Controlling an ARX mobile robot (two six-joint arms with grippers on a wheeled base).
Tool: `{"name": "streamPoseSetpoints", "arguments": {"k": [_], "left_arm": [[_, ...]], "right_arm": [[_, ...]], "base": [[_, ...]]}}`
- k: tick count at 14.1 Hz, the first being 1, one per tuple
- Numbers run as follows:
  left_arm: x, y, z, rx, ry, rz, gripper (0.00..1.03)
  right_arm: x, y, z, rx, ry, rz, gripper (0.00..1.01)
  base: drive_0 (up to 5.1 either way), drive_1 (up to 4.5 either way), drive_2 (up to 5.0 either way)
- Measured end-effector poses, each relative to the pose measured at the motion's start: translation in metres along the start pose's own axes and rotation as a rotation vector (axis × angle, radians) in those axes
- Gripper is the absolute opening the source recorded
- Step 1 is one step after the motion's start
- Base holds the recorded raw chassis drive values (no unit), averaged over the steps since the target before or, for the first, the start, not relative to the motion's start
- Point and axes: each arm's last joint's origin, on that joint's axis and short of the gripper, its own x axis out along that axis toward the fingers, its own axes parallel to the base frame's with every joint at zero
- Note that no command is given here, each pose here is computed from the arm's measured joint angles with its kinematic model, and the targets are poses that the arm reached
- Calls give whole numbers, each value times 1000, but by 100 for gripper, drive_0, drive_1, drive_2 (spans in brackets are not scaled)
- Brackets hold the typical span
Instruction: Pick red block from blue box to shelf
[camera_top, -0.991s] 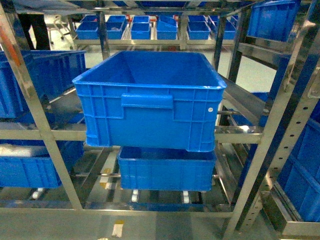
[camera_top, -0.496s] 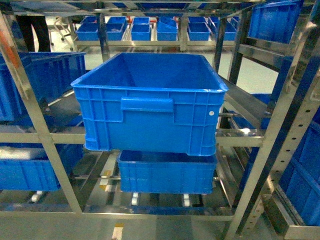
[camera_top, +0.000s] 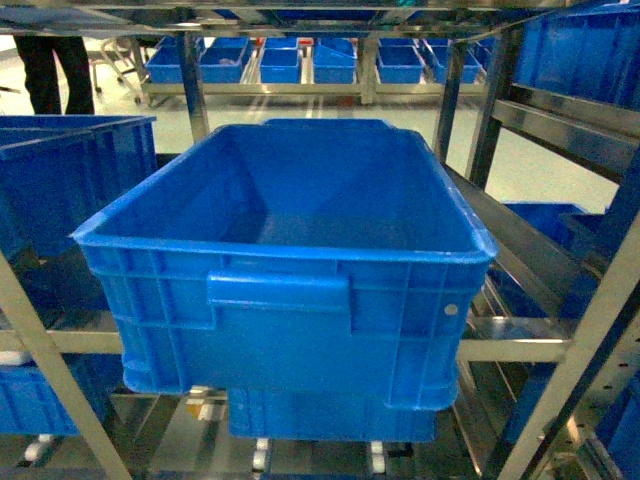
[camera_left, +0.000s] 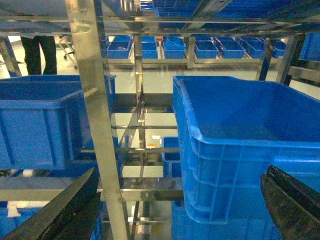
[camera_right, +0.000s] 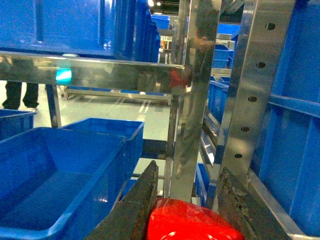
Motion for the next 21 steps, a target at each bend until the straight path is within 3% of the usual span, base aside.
{"name": "streamPoseSetpoints", "arguments": {"k": [9,21], "left_arm": [[0,0,0,0,0,0,98],[0,0,0,0,0,0,98]], "right_arm": [[0,0,0,0,3,0,28],[0,0,0,0,3,0,28]], "base": [[-4,425,-432],[0,0,0]]}}
